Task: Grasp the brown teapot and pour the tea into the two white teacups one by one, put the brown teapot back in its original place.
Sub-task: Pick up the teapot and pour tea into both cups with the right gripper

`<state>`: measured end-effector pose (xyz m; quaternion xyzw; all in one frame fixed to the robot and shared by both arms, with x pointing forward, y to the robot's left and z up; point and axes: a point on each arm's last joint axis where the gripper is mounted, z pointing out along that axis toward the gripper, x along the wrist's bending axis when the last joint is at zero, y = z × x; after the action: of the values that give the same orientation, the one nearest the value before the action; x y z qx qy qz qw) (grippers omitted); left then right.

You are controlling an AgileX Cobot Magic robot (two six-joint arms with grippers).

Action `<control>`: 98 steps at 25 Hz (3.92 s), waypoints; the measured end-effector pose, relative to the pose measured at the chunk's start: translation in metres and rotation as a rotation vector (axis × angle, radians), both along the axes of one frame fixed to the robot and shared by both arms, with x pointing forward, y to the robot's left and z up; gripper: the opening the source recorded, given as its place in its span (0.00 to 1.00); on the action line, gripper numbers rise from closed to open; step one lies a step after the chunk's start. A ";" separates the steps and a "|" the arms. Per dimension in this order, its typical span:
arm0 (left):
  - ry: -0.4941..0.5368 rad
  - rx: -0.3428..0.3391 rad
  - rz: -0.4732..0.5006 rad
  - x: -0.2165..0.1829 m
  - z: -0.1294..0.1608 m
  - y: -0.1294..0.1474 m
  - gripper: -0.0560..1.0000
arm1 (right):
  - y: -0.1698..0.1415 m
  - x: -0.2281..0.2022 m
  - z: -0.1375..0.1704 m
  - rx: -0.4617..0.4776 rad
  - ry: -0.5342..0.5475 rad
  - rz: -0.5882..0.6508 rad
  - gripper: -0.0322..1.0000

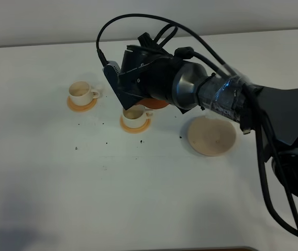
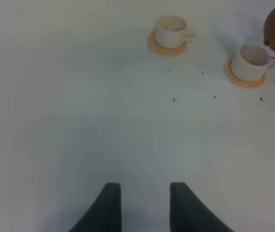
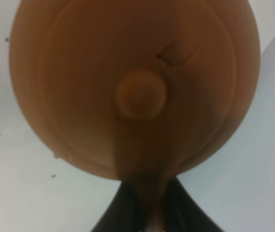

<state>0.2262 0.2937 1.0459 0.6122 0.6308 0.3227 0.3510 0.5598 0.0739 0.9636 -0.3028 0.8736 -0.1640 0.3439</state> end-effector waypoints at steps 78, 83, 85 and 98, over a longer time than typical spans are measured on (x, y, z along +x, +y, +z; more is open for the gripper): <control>0.000 0.000 0.000 0.000 0.000 0.000 0.29 | 0.009 0.005 0.002 -0.200 -0.166 0.192 0.12; 0.000 0.000 0.000 0.000 0.000 0.000 0.29 | 0.009 0.006 0.002 -0.211 -0.171 0.200 0.12; 0.000 0.000 0.000 0.000 0.000 0.000 0.29 | 0.009 0.006 0.003 -0.215 -0.177 0.202 0.12; 0.000 -0.001 0.001 0.000 0.000 0.000 0.29 | 0.009 0.006 0.003 -0.233 -0.186 0.215 0.12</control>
<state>0.2262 0.2937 1.0459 0.6118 0.6312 0.3225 0.3511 0.5662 0.0828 0.9670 -0.4156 0.7759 -0.2536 0.4012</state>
